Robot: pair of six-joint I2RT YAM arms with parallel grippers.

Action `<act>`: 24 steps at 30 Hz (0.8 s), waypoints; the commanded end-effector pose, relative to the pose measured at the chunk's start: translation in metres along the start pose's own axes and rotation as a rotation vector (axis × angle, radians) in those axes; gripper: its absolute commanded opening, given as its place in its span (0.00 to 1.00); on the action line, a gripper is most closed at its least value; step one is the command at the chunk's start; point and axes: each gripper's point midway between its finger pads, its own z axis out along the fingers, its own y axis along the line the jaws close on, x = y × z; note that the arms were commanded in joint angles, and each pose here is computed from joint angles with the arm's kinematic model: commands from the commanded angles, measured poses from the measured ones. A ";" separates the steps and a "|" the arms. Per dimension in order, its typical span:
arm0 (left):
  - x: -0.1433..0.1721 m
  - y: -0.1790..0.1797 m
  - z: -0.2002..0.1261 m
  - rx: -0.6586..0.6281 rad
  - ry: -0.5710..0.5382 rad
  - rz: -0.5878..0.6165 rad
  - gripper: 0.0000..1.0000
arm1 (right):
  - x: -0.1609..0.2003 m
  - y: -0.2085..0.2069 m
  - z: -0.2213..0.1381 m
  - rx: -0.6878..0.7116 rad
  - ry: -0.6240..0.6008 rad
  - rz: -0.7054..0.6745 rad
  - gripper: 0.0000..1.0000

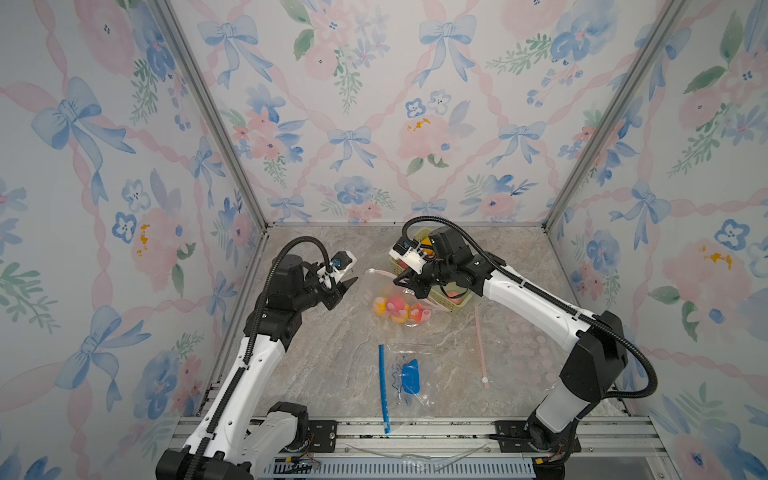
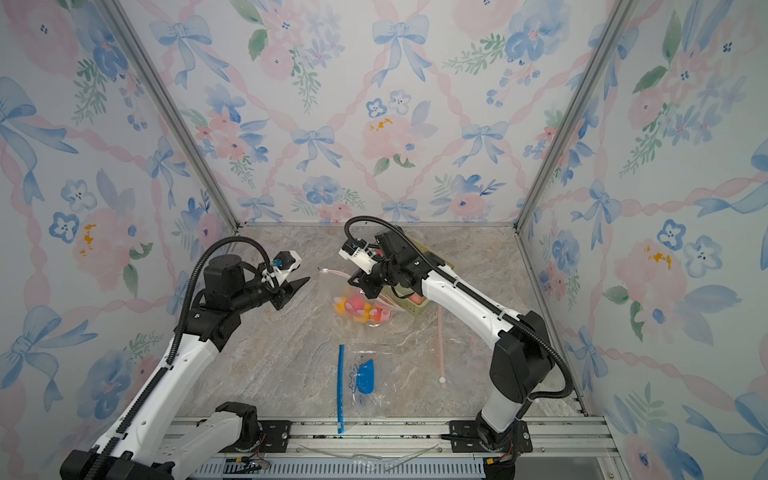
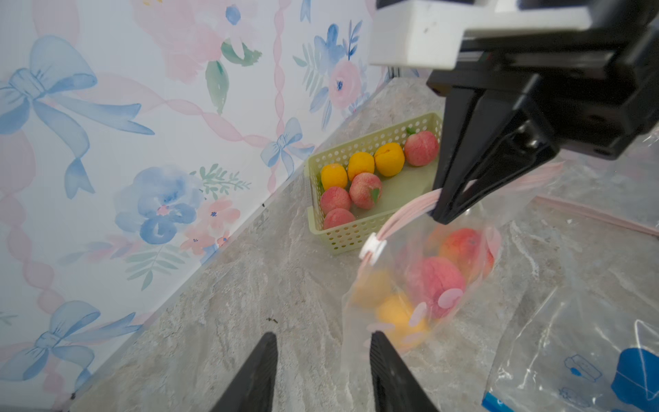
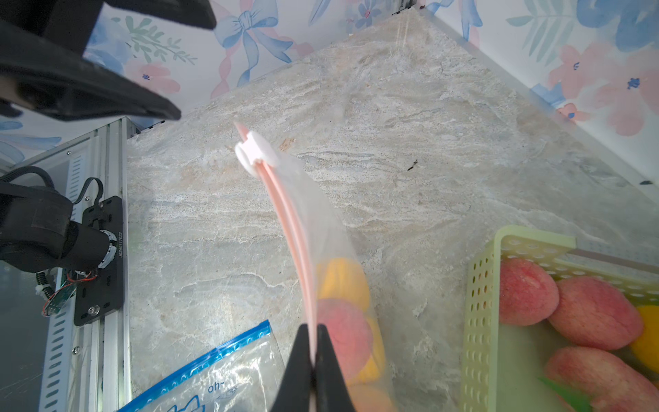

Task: Place the peach in a zip-top bag and seal the zipper
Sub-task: Pick up the zipper food storage bag at the center of the board.

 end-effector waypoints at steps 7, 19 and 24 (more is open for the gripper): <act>-0.011 -0.014 0.002 0.043 -0.236 -0.046 0.50 | -0.016 0.015 -0.018 -0.057 -0.042 -0.020 0.00; -0.031 -0.020 0.018 0.218 -0.243 -0.028 0.51 | -0.032 0.035 -0.059 -0.052 -0.072 -0.113 0.00; -0.040 -0.023 0.020 0.273 -0.250 -0.014 0.46 | -0.037 0.041 -0.069 -0.052 -0.073 -0.141 0.00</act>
